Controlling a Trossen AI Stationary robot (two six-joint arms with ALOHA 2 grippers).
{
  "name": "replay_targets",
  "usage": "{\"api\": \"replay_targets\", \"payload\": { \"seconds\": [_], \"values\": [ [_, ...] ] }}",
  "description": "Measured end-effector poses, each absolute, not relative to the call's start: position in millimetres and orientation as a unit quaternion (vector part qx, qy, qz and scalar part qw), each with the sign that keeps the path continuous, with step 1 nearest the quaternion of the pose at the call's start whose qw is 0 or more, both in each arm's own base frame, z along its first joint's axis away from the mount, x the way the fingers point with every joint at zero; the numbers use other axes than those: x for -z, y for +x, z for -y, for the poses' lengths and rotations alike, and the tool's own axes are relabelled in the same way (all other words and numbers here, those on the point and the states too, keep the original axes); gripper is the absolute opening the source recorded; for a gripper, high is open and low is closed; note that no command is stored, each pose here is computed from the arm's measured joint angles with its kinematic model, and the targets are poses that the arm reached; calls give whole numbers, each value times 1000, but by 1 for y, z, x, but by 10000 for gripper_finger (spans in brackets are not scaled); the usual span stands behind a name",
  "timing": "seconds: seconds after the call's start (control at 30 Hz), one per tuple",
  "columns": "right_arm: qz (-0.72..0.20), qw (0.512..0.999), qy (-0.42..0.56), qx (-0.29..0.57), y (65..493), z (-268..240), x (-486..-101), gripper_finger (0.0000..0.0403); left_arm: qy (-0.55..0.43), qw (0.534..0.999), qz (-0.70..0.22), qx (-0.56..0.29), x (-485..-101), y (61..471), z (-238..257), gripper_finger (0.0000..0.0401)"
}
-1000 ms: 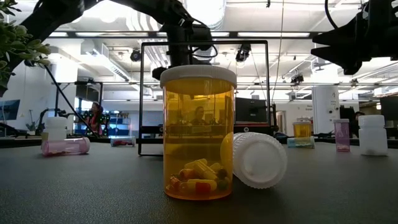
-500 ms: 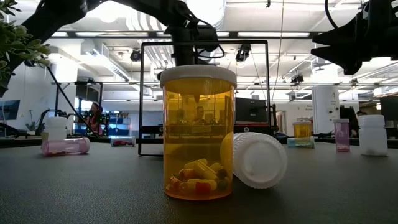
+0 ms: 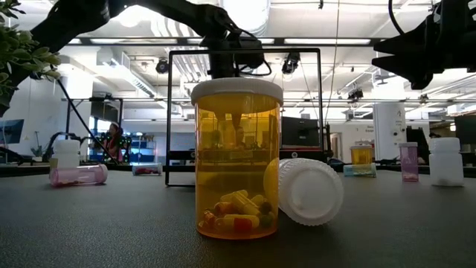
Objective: Pick and place medicine bottles onto shelf by color
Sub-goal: Put the top left orange pill bottle on the shelf
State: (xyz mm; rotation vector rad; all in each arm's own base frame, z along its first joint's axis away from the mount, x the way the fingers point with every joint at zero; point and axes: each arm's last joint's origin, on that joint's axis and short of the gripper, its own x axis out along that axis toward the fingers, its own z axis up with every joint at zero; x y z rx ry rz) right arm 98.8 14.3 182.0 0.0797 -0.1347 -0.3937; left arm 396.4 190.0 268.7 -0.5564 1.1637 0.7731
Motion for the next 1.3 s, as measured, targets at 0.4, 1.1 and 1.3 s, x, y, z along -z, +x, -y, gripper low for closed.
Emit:
{"api": "replay_targets", "payload": {
  "seconds": [0.4,1.1,1.3],
  "values": [
    [67,978,40,195,99,-14,-182,228,-244,741,-507,-365,-270,397,-198,193],
    [67,978,39,195,99,-14,-182,228,-182,797,-459,-347,-265,414,-200,193],
    [67,978,40,195,99,-14,-182,228,-182,796,-461,-347,-264,414,-200,193]
  ]
}}
